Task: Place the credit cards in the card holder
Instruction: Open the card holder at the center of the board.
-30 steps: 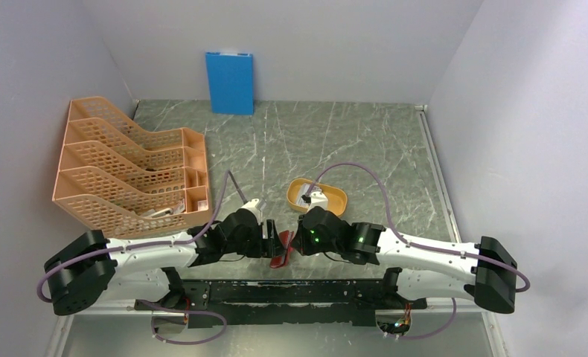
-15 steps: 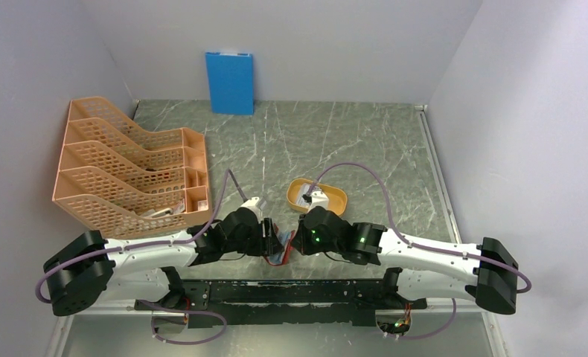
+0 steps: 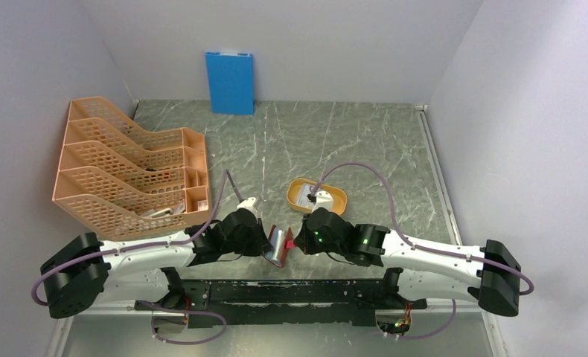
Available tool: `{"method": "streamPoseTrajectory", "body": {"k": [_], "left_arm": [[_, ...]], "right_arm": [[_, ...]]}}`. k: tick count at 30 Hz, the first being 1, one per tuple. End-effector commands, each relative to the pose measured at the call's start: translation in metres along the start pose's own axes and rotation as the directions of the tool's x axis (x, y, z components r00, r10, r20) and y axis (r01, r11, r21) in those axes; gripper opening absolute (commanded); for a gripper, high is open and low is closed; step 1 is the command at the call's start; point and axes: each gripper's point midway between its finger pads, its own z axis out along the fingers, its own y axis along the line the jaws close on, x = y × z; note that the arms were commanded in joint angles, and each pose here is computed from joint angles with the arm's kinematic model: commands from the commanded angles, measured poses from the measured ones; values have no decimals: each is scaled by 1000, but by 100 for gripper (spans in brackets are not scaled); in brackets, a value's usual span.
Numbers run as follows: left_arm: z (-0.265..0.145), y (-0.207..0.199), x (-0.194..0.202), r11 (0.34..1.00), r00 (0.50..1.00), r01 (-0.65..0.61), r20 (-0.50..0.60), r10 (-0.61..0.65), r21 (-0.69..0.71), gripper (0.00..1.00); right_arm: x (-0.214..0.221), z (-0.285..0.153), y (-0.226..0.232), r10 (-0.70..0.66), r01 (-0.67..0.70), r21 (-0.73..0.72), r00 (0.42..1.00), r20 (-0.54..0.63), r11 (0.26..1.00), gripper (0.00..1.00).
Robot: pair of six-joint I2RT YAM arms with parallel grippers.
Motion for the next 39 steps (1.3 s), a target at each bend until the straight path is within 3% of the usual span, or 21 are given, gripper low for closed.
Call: {"method": "streamPoseTrajectory", "body": {"k": [1,15,18,20,22,30,34,39], "left_arm": [[-5,3,-7,1000,1000,11,29,-10,-22,5],[-28,11,-20,994,995,61,82,-53,-95,5],[-33,12,-25,991,995,60,92,-48,-122,5],[-36,11,-28,989,994,58,96,-45,-134,5],[-38,10,-31,988,994,54,101,-40,-142,5],[-38,7,-33,986,993,68,109,-51,-151,5],[-32,4,-27,989,993,86,91,-75,-124,5],[-30,0,-24,992,994,82,80,-74,-101,5]], "right_arm": [[9,4,-31,38,-37,132,999,-3,991,0],[32,-5,-80,124,-105,338,992,-35,935,2],[24,-12,-74,131,-120,316,991,-12,941,36],[10,-20,-61,135,-137,255,990,26,957,47],[-5,-28,-42,129,-137,168,990,60,976,51],[-39,-29,58,101,-86,-215,993,60,973,53],[-25,5,69,122,-121,-221,992,-8,968,52],[3,47,40,175,-183,-115,981,-82,976,47]]}}
